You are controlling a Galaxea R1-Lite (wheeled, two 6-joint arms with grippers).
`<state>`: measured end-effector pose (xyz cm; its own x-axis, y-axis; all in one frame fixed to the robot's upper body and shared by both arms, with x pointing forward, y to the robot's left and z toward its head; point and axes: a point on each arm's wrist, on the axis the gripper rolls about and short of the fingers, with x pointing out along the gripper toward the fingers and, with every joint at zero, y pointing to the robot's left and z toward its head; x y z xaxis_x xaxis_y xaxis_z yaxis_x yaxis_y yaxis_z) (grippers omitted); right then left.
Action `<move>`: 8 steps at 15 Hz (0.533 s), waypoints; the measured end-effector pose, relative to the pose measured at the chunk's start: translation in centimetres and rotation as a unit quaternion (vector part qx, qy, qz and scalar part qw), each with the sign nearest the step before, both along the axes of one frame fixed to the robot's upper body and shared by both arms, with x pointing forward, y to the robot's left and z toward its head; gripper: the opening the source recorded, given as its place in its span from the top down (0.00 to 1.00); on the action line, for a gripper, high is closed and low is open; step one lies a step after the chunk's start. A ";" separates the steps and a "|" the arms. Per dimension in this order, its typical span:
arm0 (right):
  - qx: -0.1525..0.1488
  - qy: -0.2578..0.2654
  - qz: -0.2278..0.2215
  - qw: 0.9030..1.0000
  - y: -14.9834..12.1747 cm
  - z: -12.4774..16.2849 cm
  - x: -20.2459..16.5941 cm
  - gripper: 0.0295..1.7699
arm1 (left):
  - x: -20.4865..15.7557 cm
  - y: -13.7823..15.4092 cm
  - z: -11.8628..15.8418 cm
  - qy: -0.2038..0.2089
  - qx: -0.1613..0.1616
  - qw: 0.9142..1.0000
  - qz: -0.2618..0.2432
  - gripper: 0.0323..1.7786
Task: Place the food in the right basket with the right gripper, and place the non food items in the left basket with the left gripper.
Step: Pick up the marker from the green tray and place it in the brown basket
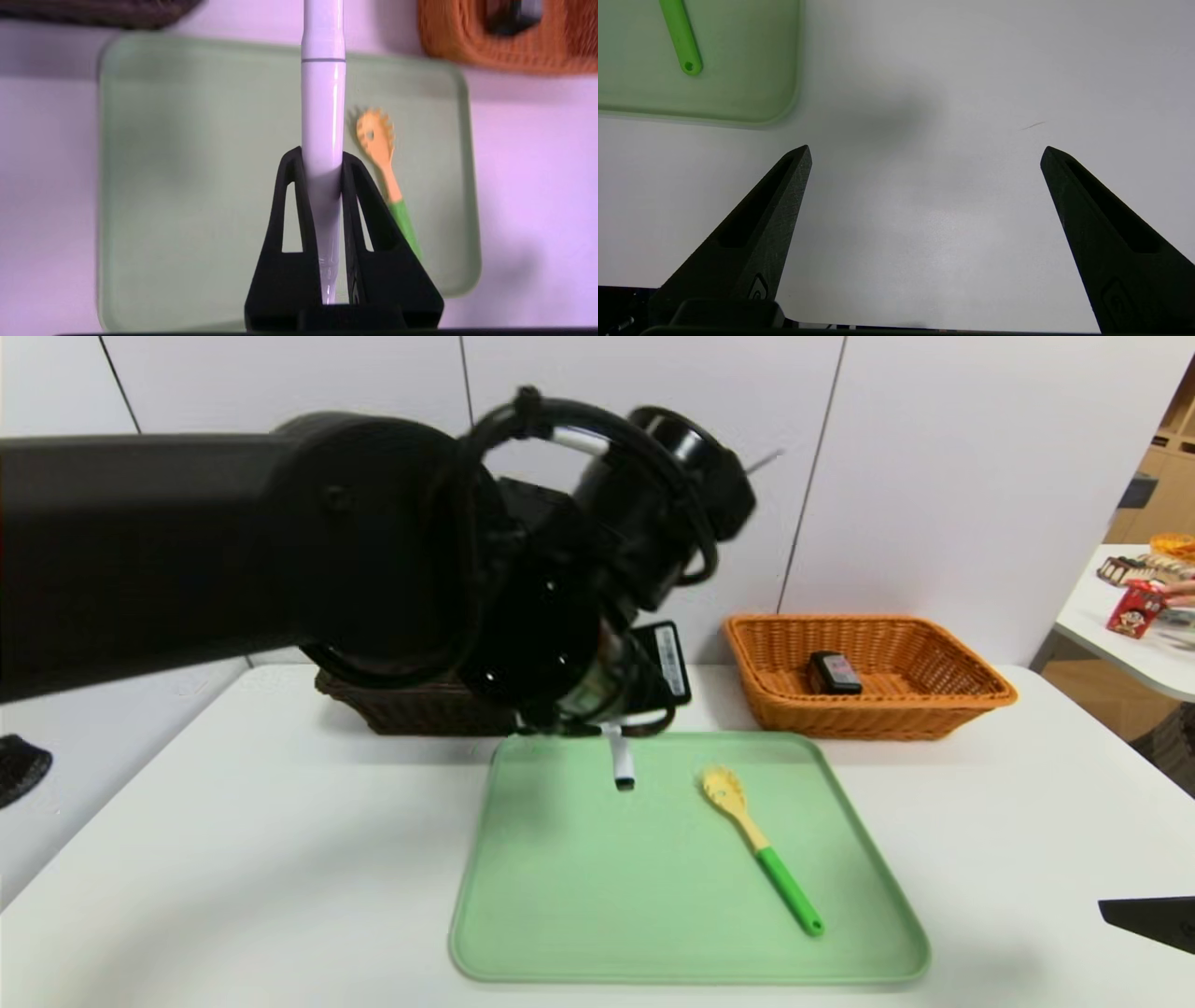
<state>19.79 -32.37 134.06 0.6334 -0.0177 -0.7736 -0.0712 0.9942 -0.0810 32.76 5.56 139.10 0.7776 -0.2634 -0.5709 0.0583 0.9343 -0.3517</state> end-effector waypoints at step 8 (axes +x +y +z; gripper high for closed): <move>0.005 -0.050 -0.002 0.999 0.1 0.6 0.8 0.04 | 9.6 7.4 1.1 -0.066 -0.053 0.986 0.144 0.90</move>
<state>20.57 -32.28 134.64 0.7068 -0.0130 -0.7073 -0.0590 0.9953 -0.0773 42.34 12.99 140.17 0.8943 -0.0742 -0.4412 -0.1523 0.8768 -0.4562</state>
